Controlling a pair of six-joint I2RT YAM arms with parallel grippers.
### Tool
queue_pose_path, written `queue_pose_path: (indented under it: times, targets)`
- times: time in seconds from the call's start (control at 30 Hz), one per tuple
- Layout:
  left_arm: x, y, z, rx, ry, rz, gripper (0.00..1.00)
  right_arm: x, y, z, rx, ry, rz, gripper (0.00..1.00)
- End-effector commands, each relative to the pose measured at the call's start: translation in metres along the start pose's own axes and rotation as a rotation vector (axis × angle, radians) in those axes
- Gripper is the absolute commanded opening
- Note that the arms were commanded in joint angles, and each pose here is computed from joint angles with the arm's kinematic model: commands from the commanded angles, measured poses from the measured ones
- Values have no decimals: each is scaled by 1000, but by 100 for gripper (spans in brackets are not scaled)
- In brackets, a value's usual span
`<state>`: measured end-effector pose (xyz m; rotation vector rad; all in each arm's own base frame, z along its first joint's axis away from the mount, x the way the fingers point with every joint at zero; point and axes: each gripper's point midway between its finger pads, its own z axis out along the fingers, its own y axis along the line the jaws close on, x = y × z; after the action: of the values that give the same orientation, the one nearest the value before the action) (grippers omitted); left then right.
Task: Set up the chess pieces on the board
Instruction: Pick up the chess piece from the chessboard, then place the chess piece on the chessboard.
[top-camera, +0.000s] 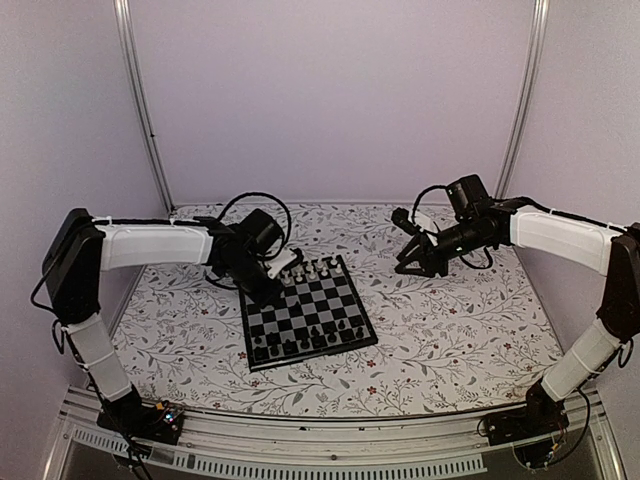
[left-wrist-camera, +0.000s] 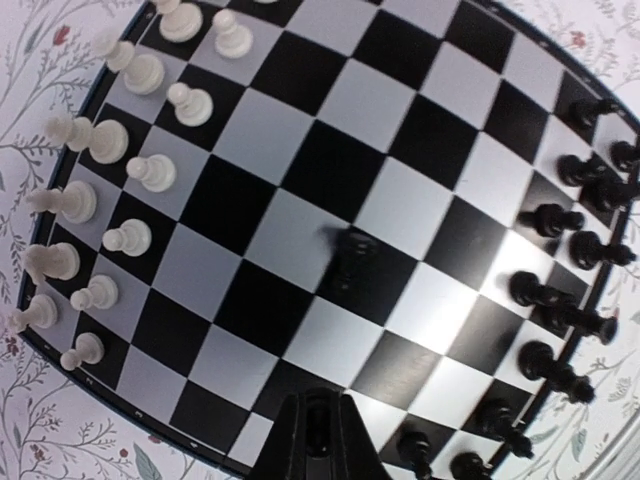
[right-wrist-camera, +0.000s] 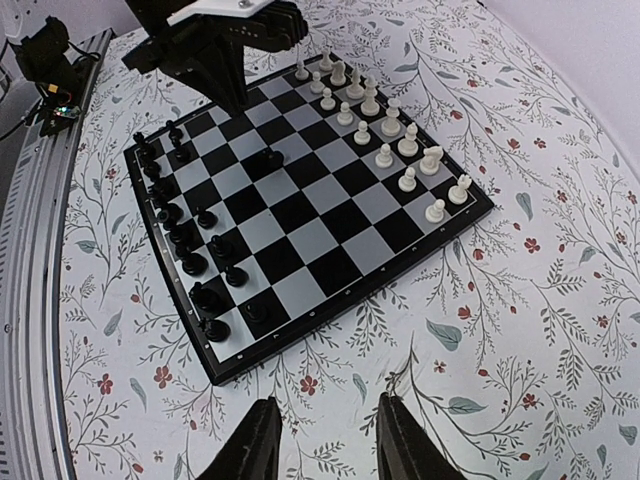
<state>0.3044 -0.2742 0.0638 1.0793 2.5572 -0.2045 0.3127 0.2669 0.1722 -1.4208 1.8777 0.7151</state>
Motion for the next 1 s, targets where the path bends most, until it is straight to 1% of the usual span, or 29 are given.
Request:
queue_pose_path:
  times: [0.0,0.27,0.43,0.97]
  targets:
    - [8,-36,-16,103,-12,53,7,-1,1,-1,4,-11,-13,34]
    - [22,-60,-1,164,47,110,7,0,1,0,1,-9,-10,34]
    - [25,-67,7,182,71,123,7,0,1,-1,2,-8,-12,35]
    - [39,-76,21,198,141,140,7,2,3,0,-5,-5,-15,35]
